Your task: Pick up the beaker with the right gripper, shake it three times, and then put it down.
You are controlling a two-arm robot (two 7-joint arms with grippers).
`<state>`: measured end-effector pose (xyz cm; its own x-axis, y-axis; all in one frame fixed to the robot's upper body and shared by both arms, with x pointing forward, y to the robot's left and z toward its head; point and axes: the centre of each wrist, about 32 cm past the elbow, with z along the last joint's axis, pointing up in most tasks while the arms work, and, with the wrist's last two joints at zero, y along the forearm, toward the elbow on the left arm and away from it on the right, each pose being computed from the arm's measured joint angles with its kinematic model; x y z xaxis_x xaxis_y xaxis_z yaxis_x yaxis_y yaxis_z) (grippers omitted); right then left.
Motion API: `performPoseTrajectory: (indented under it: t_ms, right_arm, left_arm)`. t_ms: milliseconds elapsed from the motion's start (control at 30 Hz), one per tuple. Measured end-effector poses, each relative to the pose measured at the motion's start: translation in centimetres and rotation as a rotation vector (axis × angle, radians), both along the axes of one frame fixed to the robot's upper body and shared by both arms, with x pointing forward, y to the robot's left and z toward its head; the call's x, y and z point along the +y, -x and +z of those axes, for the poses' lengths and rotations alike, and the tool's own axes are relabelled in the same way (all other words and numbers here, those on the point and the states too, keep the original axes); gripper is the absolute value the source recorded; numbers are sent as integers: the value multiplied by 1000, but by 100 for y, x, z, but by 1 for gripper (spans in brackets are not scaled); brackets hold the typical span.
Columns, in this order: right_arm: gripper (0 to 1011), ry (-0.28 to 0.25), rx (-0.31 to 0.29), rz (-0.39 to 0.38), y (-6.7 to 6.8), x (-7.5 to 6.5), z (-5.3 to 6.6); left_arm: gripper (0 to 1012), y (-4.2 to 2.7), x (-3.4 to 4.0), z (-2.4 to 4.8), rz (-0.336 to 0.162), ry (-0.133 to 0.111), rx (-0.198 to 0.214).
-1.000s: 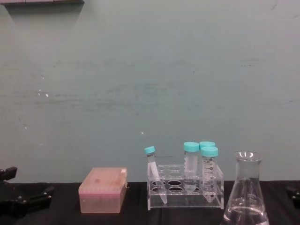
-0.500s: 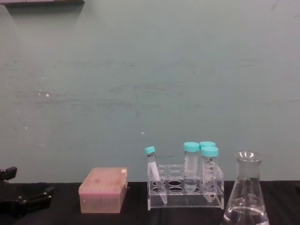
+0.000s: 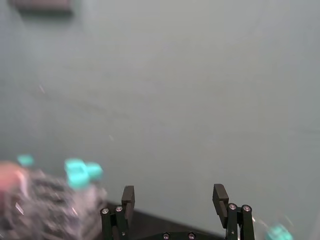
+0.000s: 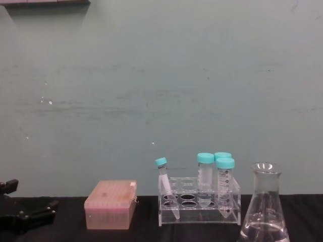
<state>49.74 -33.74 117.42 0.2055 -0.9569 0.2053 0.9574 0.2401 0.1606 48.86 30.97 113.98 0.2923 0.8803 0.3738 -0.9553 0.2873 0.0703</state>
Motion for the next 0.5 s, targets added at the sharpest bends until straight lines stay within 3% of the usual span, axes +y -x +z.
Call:
performPoseTrajectory:
  t_ms: [133,233,500]
  right_arm:
    - [999,-76,-39,86,-4,18,101]
    - [1000,-128,-37,200,24,38,161]
    - [1000,-137,49,390,77,60,215]
  left_arm:
    - [1000,0,0,0,0,0,0]
    - [1000,0,0,0,0,0,0]
    - [1000,0,0,0,0,0,0]
